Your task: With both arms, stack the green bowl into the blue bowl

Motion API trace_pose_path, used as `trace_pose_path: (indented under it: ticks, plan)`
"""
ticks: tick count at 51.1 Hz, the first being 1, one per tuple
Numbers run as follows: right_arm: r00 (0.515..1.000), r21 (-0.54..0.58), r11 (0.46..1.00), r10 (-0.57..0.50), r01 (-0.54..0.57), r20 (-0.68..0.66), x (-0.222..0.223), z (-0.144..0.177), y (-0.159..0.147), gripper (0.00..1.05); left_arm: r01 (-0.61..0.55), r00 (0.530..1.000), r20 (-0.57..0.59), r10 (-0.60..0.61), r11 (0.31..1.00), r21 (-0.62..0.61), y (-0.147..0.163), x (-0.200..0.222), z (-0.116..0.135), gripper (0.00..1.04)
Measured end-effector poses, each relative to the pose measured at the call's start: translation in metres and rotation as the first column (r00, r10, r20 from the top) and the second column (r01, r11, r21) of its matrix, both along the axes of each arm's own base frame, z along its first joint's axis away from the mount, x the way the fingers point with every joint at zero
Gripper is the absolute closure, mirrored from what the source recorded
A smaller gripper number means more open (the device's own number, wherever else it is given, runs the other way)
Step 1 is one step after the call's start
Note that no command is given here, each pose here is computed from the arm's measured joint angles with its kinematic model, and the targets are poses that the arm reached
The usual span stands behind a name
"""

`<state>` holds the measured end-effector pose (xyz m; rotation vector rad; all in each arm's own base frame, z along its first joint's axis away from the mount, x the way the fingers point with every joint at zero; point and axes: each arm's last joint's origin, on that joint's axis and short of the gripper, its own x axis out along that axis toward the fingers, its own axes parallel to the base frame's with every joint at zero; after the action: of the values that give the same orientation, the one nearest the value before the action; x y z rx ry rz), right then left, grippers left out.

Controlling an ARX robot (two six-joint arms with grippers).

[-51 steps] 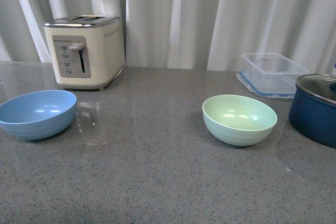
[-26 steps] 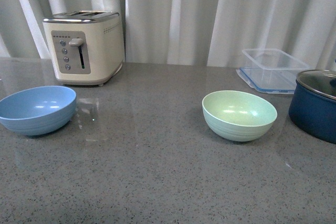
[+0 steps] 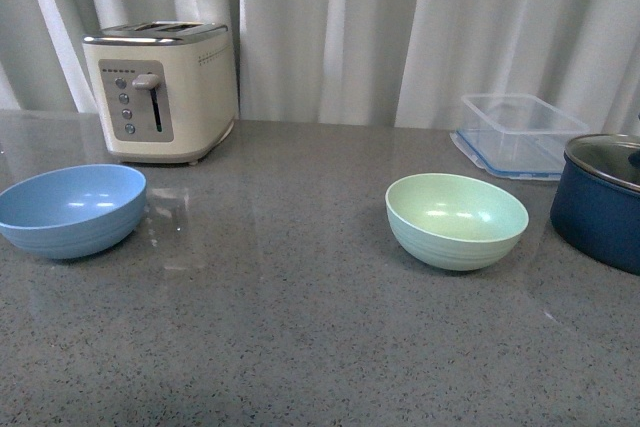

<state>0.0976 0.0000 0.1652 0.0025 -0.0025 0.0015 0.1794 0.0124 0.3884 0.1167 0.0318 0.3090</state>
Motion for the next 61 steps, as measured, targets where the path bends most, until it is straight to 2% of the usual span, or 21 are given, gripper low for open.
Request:
trace_pose_path:
  ticks: [10, 14, 19, 27, 41, 61]
  plan:
    - [1.0, 0.0, 1.0, 0.0, 0.0, 0.0, 0.0, 0.0, 0.0, 0.1, 0.05, 0.978, -0.195, -0.076, 0.989, -0.139, -0.002, 0.046, 0.019, 0.07]
    - [1.0, 0.0, 1.0, 0.0, 0.0, 0.0, 0.0, 0.0, 0.0, 0.1, 0.049, 0.948, -0.299, -0.104, 0.981, -0.187, -0.001, 0.076, 0.004, 0.07]
    - [1.0, 0.0, 1.0, 0.0, 0.0, 0.0, 0.0, 0.0, 0.0, 0.1, 0.047, 0.917, -0.374, -0.142, 0.967, -0.251, 0.0, 0.092, -0.009, 0.07]
    - [1.0, 0.0, 1.0, 0.0, 0.0, 0.0, 0.0, 0.0, 0.0, 0.1, 0.013, 0.908, -0.394, -0.143, 0.949, -0.315, 0.009, 0.1, -0.015, 0.07]
    - [1.0, 0.0, 1.0, 0.0, 0.0, 0.0, 0.0, 0.0, 0.0, 0.1, -0.109, 0.861, -0.498, -0.103, 0.919, -0.379, 0.039, 0.122, -0.045, 0.07]
    - [1.0, 0.0, 1.0, 0.0, 0.0, 0.0, 0.0, 0.0, 0.0, 0.1, -0.17, 0.792, -0.593, -0.142, 0.882, -0.439, 0.05, 0.158, -0.086, 0.07]
